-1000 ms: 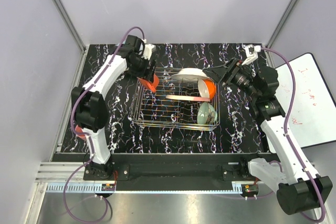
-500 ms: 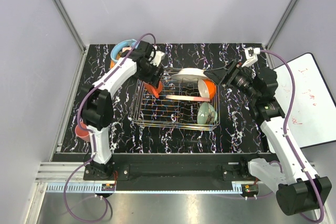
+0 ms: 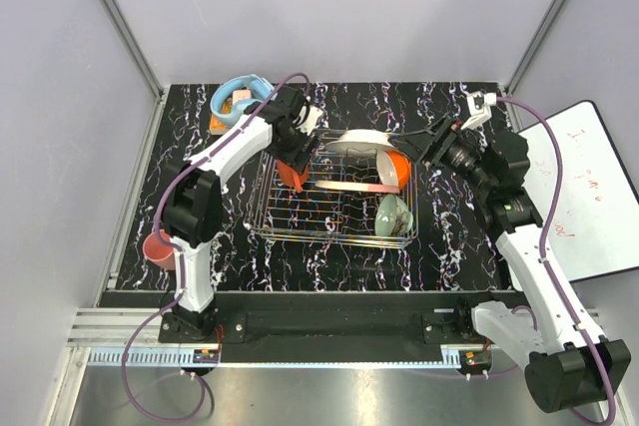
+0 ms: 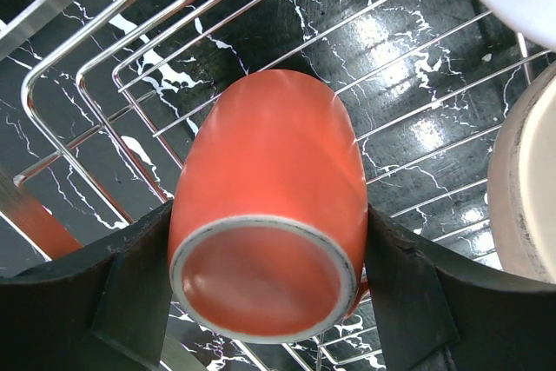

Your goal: Load the mixed dishes into the dish rack

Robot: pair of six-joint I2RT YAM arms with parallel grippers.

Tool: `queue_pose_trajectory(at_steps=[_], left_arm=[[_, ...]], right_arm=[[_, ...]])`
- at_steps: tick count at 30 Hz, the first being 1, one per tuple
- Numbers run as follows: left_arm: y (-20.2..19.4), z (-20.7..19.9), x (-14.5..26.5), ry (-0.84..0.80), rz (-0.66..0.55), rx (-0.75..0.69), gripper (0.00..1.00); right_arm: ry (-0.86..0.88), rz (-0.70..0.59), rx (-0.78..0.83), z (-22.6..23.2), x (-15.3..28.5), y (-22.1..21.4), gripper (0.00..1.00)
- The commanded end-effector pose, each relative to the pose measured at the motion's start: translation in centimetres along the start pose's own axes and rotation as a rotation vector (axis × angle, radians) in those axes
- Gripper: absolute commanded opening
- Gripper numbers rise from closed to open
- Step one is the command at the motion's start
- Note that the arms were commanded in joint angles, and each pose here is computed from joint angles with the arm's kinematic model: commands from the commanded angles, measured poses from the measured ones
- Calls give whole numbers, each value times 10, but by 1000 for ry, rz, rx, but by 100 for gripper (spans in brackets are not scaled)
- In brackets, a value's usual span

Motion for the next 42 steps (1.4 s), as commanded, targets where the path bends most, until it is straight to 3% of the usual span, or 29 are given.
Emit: queue_pose_trajectory(at_steps=[1,2,3,4,5,6,12,21,25,26,31,33,38,42], left_arm=[[6,1,-2,35,-32,-20,46],[7,2,3,36,-45,-17,60],[6,2,5,35,-47,-21,63],[6,3,8,60,-53,-20,73],[7,4,15,69,-71,-15,96],[7,4,18,75,-77,-13,99],[10,3,45,91,-140,-17,99],[-4,-1,136,80,-229,-60,99],[-50,1,188,88,-255,-113,99],[-70,11,185,100,-202,-118,99],[-153,54,217,175,-179,-19,99],[-190,73,218,214,-104,14,99],[-253,59,215,245,1,-35,99],[-265,52,208,248,-9,-35,99]], right_arm=[[-1,-20,0,2,4,1,72],[-2,-19,-1,1,4,0,73],[-1,-17,-2,1,4,0,75],[-3,-17,-3,1,4,0,75],[-3,-17,-3,1,4,0,75],[-2,-18,-2,1,5,0,75],[-3,-14,-3,1,5,-1,76],[-27,8,18,-3,6,-5,79],[-42,10,27,-5,8,-7,78],[-47,8,28,-6,8,-7,78],[-80,49,8,-13,10,-17,76],[-91,58,9,-15,12,-20,76],[-96,85,7,-17,10,-21,75],[-98,85,5,-17,8,-19,75]])
Point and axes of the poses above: each gripper's point midway between its finger pads, its own x axis back along the fingers, its own z axis along the line the jaws close on, y = z × x, the point moved 10 cm from there along x, back along the fingers, and after that the axes turned 4 degrees about x, right-handed, at the moved point
